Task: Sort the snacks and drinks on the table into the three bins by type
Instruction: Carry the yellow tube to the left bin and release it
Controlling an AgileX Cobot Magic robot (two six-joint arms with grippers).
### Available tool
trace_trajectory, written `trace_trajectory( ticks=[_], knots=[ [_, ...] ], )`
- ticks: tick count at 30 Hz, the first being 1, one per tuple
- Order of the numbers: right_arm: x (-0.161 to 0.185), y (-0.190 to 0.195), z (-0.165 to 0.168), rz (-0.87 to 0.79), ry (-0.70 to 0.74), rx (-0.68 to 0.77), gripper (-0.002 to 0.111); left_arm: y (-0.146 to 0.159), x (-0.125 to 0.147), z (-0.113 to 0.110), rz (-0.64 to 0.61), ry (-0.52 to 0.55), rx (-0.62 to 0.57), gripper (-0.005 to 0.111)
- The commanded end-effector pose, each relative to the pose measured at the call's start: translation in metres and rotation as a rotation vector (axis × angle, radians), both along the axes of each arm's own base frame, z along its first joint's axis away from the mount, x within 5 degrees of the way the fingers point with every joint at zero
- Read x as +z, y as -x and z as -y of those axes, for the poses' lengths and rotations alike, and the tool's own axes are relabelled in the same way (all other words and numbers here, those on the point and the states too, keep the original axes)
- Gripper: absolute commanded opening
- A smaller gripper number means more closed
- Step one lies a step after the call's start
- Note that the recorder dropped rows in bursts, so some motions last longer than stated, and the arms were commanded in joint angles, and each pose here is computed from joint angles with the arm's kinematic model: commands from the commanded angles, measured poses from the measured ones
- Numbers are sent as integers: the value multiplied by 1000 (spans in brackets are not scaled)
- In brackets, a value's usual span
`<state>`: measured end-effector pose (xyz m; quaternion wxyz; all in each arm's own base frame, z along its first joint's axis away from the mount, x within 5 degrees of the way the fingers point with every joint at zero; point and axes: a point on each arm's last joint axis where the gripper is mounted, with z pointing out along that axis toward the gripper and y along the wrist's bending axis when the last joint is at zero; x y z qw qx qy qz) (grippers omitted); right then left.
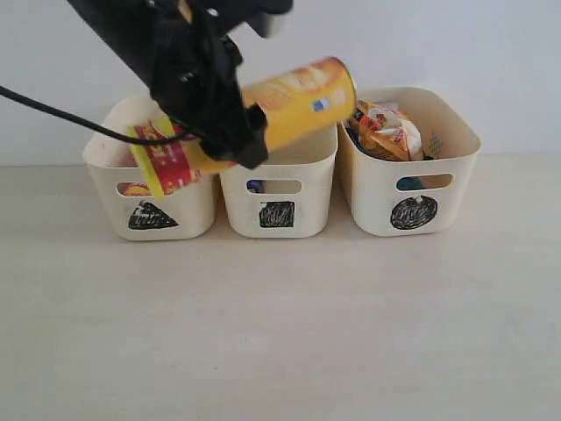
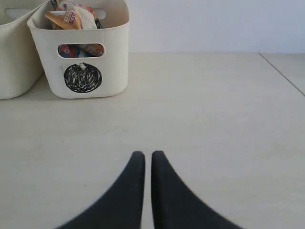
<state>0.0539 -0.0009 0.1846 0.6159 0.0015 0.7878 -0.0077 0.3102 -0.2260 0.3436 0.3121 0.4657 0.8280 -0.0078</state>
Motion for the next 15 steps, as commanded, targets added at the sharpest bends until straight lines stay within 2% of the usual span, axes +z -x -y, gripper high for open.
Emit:
trace_trajectory(
  ticks=[1, 7, 15],
  knots=[
    [-1, 0, 0, 8, 0, -6, 2, -16, 17, -31, 95, 74, 179, 4],
    [-1, 0, 0, 5, 0, -6, 2, -48, 18, -68, 196, 129, 417, 4],
    [-1, 0, 0, 5, 0, -6, 2, -97, -5, -98, 263, 312, 598, 4]
  ],
)
